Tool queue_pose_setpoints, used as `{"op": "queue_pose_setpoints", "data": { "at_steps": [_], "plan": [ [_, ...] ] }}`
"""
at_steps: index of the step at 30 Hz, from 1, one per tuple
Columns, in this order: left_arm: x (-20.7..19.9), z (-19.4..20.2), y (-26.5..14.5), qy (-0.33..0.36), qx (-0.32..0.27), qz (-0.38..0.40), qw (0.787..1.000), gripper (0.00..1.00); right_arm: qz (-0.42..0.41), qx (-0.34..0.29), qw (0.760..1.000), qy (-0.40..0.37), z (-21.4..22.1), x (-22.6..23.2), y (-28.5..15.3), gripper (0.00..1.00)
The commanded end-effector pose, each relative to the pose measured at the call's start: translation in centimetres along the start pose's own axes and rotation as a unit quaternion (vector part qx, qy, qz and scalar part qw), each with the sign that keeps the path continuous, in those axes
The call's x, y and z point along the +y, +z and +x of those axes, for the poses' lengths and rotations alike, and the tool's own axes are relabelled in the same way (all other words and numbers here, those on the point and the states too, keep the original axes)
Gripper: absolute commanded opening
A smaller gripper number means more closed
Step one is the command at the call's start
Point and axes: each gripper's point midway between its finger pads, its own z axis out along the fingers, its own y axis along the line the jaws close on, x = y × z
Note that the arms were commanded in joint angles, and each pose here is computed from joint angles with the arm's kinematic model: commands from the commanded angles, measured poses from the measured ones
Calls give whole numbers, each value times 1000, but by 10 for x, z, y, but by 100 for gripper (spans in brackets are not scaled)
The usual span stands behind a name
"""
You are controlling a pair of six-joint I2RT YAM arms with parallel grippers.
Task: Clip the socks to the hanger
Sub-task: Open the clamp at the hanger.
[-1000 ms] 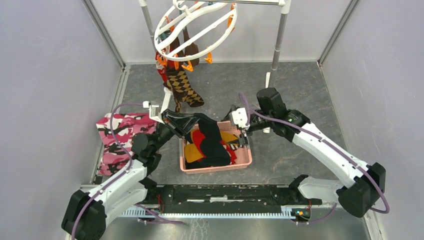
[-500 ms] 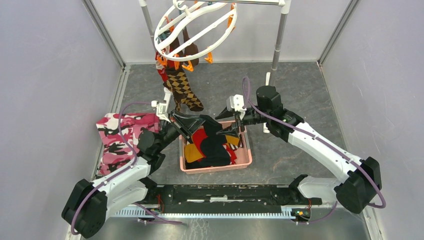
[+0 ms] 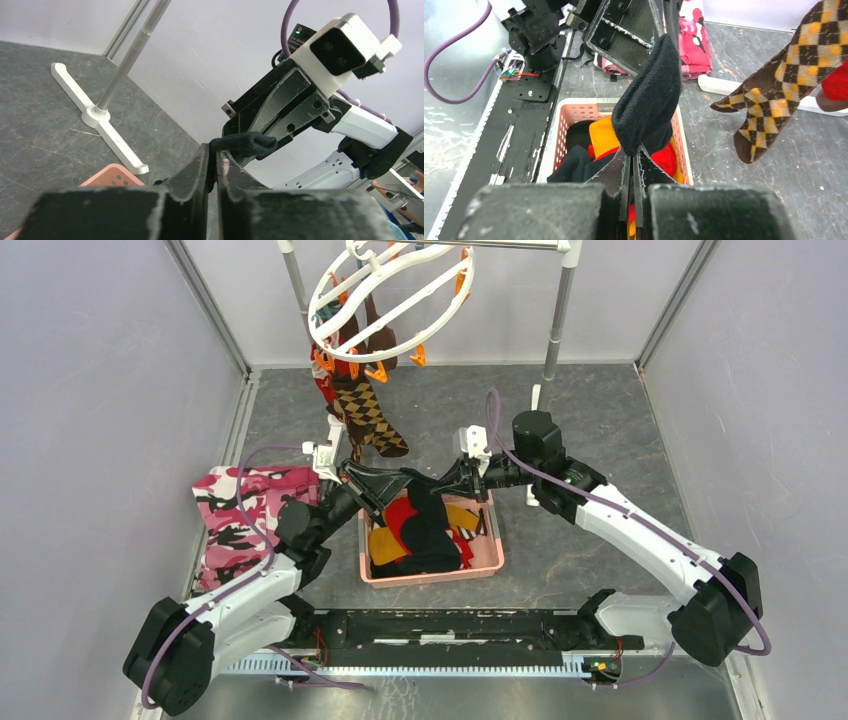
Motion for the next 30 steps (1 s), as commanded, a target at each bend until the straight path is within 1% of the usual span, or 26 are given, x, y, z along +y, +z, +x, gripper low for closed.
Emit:
{"op": "queue_pose_setpoints", "data": {
  "at_steps": [1, 2, 6, 9, 11, 15, 20, 24, 25, 27, 30],
  "plan": [
    [-10, -11, 5, 16, -11, 11, 1000, 25, -28, -3, 999, -22, -6, 6, -2, 0],
    [-10, -11, 4, 26, -7, 8, 1000, 32, -36, -1, 999, -31, -4, 9, -4, 0],
    [-4, -14, -6, 82, 1, -26, 996, 67, -41, 7, 998, -48, 4, 13, -13, 0],
    [-2, -26, -14, 122, -7, -57, 991, 87, -43, 12, 998, -48, 8, 14, -15, 0],
    [-2, -39, -16, 140, -19, -80, 987, 99, -45, 15, 998, -45, 11, 14, -15, 0],
    [-1, -61, -10, 155, -26, -123, 980, 100, -46, 15, 998, -42, 11, 14, -15, 0],
    [7, -74, 14, 130, -10, -165, 978, 100, -35, 17, 998, -43, 12, 10, -19, 0],
    [19, -96, 17, 113, -46, -222, 967, 97, -31, 18, 999, -38, 14, 8, -20, 0],
    [22, -100, 16, 110, -55, -236, 964, 96, -31, 19, 999, -35, 15, 8, -19, 0],
    [28, -111, 13, 104, -77, -266, 955, 89, -31, 20, 999, -29, 17, 7, -18, 0],
    [39, -124, 8, 91, -102, -314, 940, 87, -32, 23, 999, -22, 21, 5, -17, 0]
  ]
}}
